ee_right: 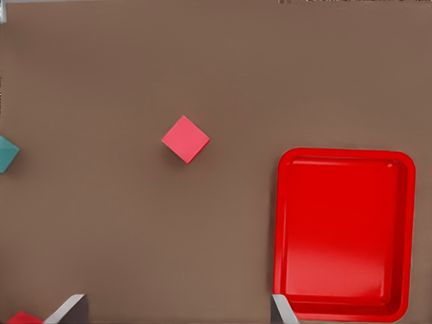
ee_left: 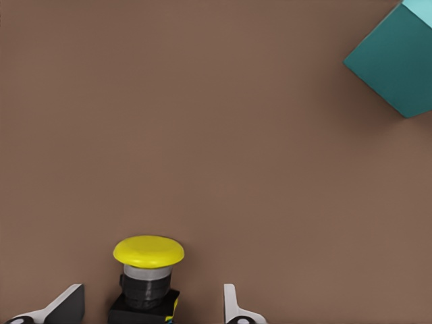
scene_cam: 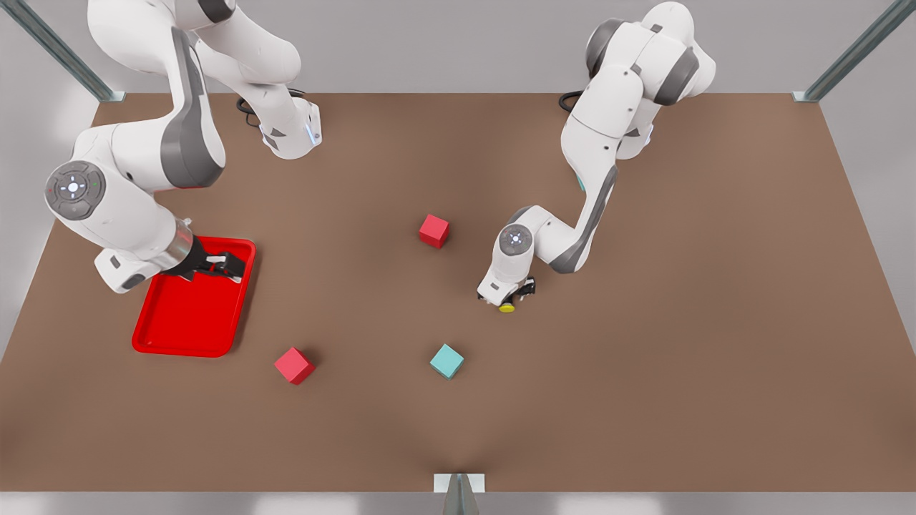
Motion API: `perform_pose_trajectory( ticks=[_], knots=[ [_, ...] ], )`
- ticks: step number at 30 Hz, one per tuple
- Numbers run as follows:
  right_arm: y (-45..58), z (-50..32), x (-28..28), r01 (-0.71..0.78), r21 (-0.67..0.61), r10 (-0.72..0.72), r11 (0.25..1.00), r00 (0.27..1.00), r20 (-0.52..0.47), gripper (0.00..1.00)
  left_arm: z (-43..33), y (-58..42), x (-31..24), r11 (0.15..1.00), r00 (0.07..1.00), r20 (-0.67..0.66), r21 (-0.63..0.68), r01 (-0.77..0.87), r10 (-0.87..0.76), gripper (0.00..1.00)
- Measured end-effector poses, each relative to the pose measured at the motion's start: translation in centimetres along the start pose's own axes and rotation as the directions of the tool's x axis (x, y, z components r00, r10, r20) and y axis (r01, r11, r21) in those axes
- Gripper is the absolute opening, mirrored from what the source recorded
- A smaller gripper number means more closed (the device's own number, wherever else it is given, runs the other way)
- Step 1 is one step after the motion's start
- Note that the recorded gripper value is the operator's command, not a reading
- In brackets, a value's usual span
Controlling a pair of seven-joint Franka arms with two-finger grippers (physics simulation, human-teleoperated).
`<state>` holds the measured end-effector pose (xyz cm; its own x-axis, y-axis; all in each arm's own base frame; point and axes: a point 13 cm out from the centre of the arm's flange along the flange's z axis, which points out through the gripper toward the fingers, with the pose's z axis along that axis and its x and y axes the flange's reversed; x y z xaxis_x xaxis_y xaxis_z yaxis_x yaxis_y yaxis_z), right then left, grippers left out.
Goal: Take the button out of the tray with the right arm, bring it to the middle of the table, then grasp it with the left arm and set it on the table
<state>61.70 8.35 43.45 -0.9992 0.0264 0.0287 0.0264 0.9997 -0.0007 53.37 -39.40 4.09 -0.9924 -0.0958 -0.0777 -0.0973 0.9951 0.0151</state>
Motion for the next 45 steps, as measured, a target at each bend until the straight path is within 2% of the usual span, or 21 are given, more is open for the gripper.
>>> perform_pose_trajectory(
  ticks=[5,6,8,9,17,24,27,30,32,35,38,41,45],
  knots=[
    [0.0,0.0,-0.2,0.038,-0.001,-0.038,0.999,0.999,0.002,1.0,0.6,0.1,0.1,1.0,1.0,-0.003,-0.003,-0.005,0.005,1.0],
    [0.0,0.0,-0.2,0.044,-0.001,-0.044,0.999,0.999,0.003,1.0,0.6,0.1,0.1,1.0,1.0,-0.003,-0.002,-0.007,0.007,0.95],
    [-0.1,-0.1,-0.2,0.055,-0.001,-0.055,0.998,0.998,0.004,1.0,0.6,0.1,0.1,1.0,1.0,-0.002,-0.002,-0.009,0.009,0.74],
    [-0.1,-0.1,-0.2,0.061,-0.001,-0.061,0.998,0.998,0.004,1.0,0.6,0.1,0.1,1.0,1.0,-0.001,-0.002,-0.01,0.01,0.68],
    [-0.4,-0.1,-0.3,0.091,0.001,-0.091,0.996,0.996,0.004,1.0,0.6,0.1,0.0,1.0,1.0,-0.002,-0.002,-0.014,0.014,0.46],
    [-0.3,0.0,-0.3,0.113,0.003,-0.113,0.994,0.994,0.004,1.0,-1.0,-0.7,-1.4,1.0,1.0,0.012,0.003,-0.007,0.007,0.45],
    [-0.3,-0.1,-0.3,0.119,0.004,-0.119,0.993,0.993,0.004,1.0,-4.2,-1.9,-3.7,1.0,1.0,0.027,0.0,0.0,0.0,0.45],
    [-0.4,0.0,-0.3,0.124,0.007,-0.124,0.992,0.992,0.004,1.0,-9.0,-1.8,-6.1,0.995,0.999,0.037,-0.097,0.003,0.0,0.45],
    [-0.4,0.0,-0.3,0.129,0.009,-0.129,0.992,0.992,0.004,1.0,-10.2,-0.6,-6.4,0.982,0.998,0.036,-0.179,0.063,-0.058,0.45],
    [-0.3,0.0,-0.3,0.134,0.01,-0.134,0.991,0.991,0.004,1.0,-11.5,0.4,-6.3,0.934,0.979,0.141,-0.305,0.186,-0.149,0.45],
    [-0.4,0.1,-0.3,0.139,0.014,-0.139,0.99,0.99,0.003,1.0,-11.6,2.3,-6.7,0.848,0.915,0.328,-0.389,0.359,-0.237,0.45],
    [-0.3,0.4,-0.4,0.145,0.018,-0.145,0.989,0.989,-0.001,1.0,-9.2,5.0,-7.4,0.746,0.813,0.52,-0.426,0.512,-0.261,0.45],
    [-0.4,0.4,-0.4,0.148,0.021,-0.148,0.989,0.989,-0.002,1.0,-7.5,9.8,-9.7,0.617,0.623,0.747,-0.381,0.688,-0.233,0.45]
  ],
)
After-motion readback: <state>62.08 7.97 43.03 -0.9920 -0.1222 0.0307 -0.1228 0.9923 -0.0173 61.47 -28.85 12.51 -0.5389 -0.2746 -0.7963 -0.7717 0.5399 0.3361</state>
